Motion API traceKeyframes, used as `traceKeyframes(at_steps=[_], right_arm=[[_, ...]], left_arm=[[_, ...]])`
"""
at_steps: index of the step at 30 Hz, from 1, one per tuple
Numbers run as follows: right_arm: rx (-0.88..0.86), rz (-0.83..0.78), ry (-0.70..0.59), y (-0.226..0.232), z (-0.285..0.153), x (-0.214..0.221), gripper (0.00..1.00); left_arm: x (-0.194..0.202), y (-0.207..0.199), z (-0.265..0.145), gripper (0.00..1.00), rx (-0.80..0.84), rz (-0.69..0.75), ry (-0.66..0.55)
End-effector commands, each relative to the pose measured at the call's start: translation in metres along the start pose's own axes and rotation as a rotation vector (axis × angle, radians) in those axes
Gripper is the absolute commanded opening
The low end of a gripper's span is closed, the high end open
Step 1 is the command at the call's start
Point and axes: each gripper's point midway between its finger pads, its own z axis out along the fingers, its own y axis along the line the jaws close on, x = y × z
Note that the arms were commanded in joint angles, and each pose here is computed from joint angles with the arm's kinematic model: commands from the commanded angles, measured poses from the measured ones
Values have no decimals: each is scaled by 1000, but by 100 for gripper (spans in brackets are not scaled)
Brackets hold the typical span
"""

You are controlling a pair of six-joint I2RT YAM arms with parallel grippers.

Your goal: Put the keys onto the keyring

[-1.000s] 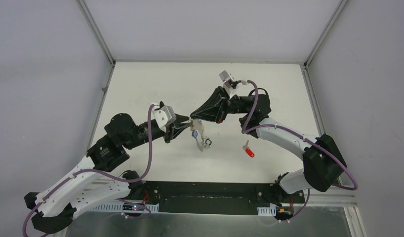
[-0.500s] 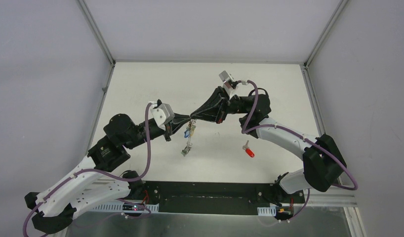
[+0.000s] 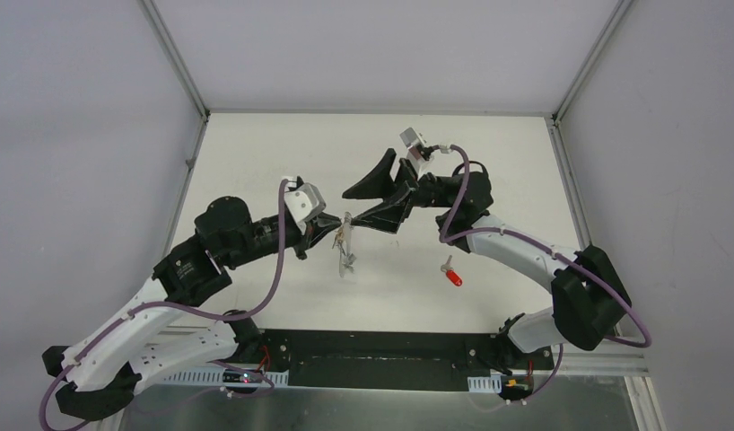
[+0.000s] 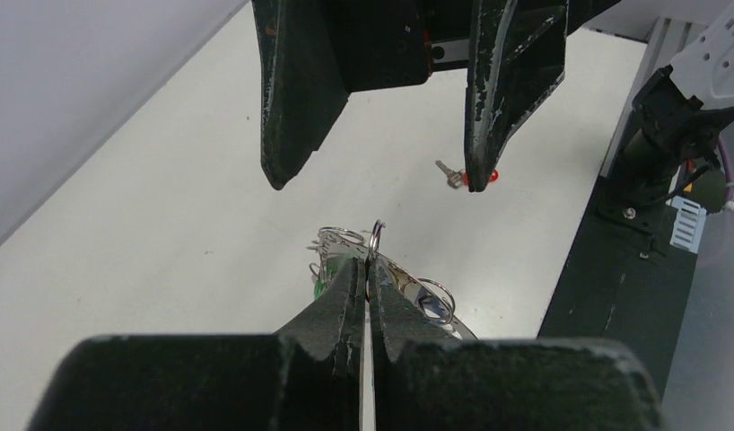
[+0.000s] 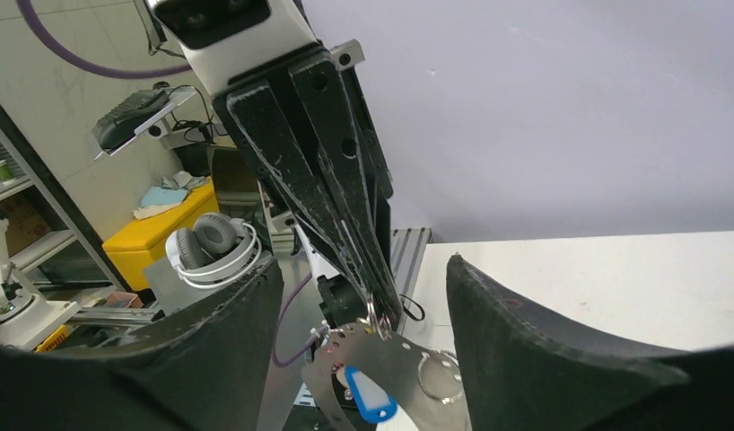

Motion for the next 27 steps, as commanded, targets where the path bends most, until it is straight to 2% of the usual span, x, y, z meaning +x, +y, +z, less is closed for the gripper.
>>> traceKeyframes(at_steps=[1,5,14,27], right_arm=[[33,-64,-28,7,-4,-15,70],[71,-53,12,2,-7,-7,69],[133,14,77,-10,-10,12,51],[74,-6,140,5,11,37,43]], left_arm=[[-19,-2,-10,0,9,-24,35],[-9,-3,-12,0,13,-74,172],[6,-10,-22,0,63,-104,451],[14,-13,-33,0,94,-144,776]])
